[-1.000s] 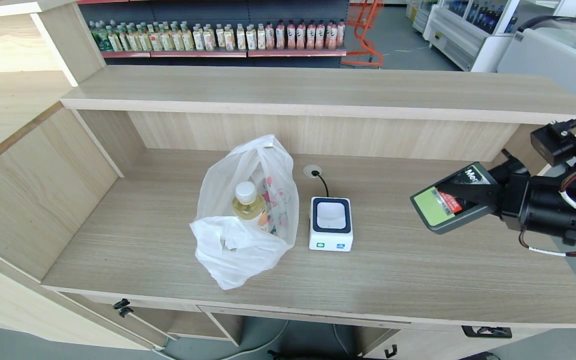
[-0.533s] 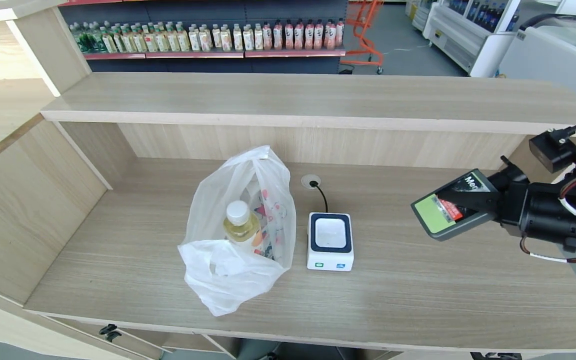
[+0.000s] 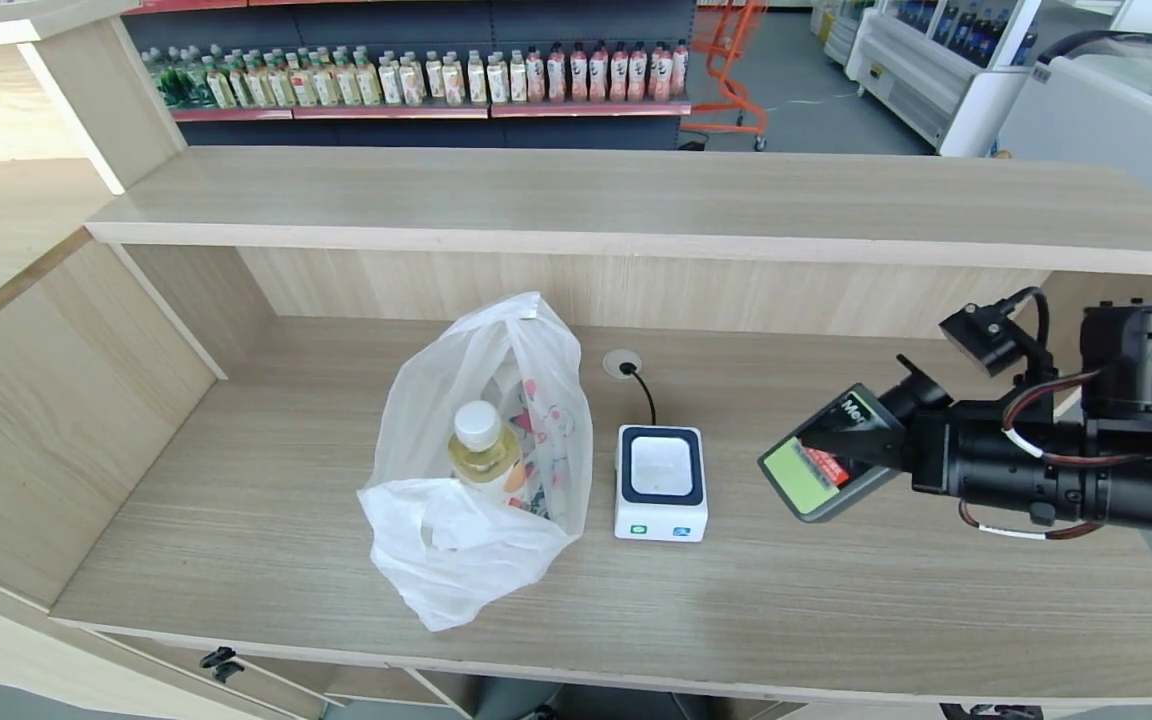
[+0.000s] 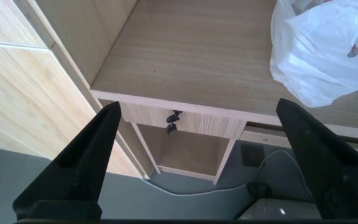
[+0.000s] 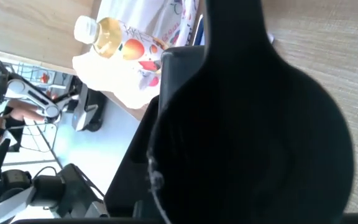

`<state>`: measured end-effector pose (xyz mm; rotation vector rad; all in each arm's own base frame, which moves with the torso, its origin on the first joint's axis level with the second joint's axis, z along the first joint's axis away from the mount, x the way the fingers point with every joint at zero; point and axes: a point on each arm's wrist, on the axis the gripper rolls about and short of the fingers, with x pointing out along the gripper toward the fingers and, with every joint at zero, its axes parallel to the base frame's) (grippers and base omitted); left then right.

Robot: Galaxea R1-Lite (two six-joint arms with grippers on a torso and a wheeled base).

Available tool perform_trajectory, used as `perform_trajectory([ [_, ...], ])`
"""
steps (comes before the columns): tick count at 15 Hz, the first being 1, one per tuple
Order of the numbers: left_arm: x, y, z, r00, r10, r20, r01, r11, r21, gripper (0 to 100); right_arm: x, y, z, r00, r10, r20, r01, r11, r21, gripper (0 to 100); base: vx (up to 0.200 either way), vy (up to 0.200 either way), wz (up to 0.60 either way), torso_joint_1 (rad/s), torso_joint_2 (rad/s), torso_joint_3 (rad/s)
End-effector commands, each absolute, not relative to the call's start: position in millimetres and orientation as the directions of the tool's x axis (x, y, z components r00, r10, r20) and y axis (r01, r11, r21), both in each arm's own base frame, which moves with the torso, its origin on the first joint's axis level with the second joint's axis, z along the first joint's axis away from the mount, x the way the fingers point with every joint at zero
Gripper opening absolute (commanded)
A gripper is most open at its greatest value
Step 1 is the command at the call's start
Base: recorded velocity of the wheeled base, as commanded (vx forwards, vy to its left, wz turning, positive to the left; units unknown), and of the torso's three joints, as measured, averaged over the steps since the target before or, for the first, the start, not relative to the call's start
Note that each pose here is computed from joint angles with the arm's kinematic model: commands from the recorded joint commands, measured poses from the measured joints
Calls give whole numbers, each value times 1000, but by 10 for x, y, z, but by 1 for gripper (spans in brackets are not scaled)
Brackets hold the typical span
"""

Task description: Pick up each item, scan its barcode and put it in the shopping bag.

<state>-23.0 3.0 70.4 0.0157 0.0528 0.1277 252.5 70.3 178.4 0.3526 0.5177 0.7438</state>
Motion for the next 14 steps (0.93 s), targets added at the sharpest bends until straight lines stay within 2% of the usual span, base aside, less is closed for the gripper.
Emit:
perform_trajectory([
  [1, -229, 30, 704, 990, 129, -53, -128, 992, 19, 100, 2667, 803, 1580, 576, 727, -372, -571, 684, 454, 0, 0, 0, 0, 0, 0, 0],
  [3, -229, 30, 704, 990, 129, -53, -128, 992, 19, 100, 2838, 842, 1469, 570, 725, -388, -597, 689, 411, 0, 0, 0, 0, 0, 0, 0],
  [7, -229, 30, 704, 990, 129, -53, -128, 992, 21, 100, 3059, 1034, 1450, 557, 750, -356, -641, 661, 390, 0, 0, 0, 0, 0, 0, 0],
  [14, -229, 30, 704, 990, 129, -53, -128, 992, 19, 100, 3221, 1320, 1278, 516, 785, -344, -689, 619, 377, 0, 0, 0, 0, 0, 0, 0],
])
